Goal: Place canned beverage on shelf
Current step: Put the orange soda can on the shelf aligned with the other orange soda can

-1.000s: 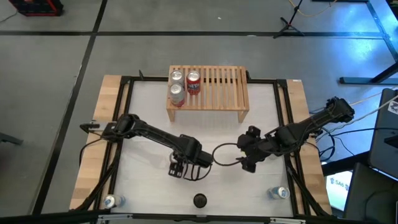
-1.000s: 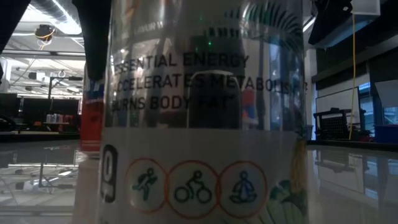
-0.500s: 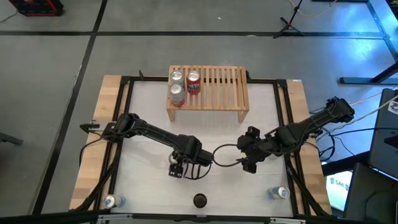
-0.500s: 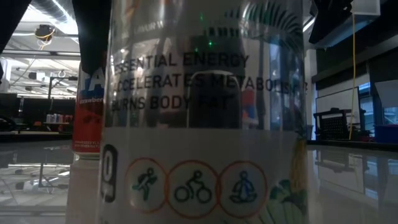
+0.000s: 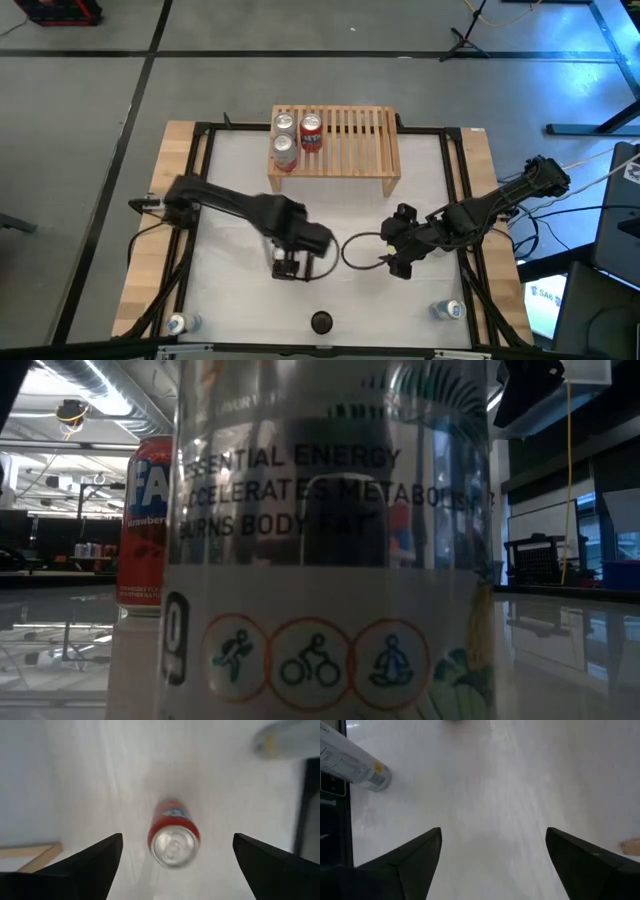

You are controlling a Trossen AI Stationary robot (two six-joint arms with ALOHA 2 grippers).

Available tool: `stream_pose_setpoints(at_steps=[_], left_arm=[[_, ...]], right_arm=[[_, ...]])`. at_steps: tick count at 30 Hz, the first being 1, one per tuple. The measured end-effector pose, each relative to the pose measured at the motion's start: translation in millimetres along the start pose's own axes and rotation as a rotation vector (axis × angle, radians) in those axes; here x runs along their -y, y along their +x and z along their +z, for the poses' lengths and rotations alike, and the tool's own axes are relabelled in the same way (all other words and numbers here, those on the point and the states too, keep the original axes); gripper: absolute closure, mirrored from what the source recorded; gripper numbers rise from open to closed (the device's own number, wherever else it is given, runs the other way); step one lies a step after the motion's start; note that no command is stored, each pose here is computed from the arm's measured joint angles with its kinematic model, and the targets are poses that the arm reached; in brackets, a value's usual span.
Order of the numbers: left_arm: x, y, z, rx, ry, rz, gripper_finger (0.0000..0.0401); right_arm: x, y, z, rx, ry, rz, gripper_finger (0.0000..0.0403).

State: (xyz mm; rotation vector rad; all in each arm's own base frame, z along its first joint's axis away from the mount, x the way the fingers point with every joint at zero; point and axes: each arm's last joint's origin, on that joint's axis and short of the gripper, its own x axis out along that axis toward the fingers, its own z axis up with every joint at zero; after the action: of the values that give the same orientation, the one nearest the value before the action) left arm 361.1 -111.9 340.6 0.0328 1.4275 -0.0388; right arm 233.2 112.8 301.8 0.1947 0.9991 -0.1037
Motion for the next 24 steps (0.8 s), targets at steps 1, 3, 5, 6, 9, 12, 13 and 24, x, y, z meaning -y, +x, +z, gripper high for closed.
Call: stream_pose_setpoints(at_steps=[1, 3, 5, 6, 9, 12, 13, 24], left_arm=[[1, -13, -6, 0.039, -0.013, 0.008, 0.0032], [3, -37, -20, 0.124, -0.046, 0.041, 0.0032], [5, -58, -34, 0.202, -0.065, 0.08, 0.0032], [6, -69, -42, 0.241, -0.071, 0.096, 0.0032], [11, -93, -68, 0.332, -0.082, 0.124, 0.0032], [14, -107, -96, 0.388, -0.104, 0.137, 0.0032], [14, -110, -107, 0.402, -0.115, 0.138, 0.0032], [29, -72, -187, 0.511, -0.162, 0.058, 0.0032]], right_arm=[[0, 0, 1, 0.01, 0.002, -0.001, 0.0056], [-2, 0, 4, 0.044, 0.012, 0.011, 0.0056], [-4, 0, 9, 0.099, 0.026, 0.025, 0.0056], [-6, -1, 11, 0.129, 0.035, 0.032, 0.0056], [-12, 2, 20, 0.206, 0.062, 0.077, 0.0056], [-17, 9, 33, 0.277, 0.099, 0.142, 0.0056], [-18, 13, 38, 0.302, 0.108, 0.166, 0.0055], [-33, 46, 108, 0.502, 0.044, 0.361, 0.0008]])
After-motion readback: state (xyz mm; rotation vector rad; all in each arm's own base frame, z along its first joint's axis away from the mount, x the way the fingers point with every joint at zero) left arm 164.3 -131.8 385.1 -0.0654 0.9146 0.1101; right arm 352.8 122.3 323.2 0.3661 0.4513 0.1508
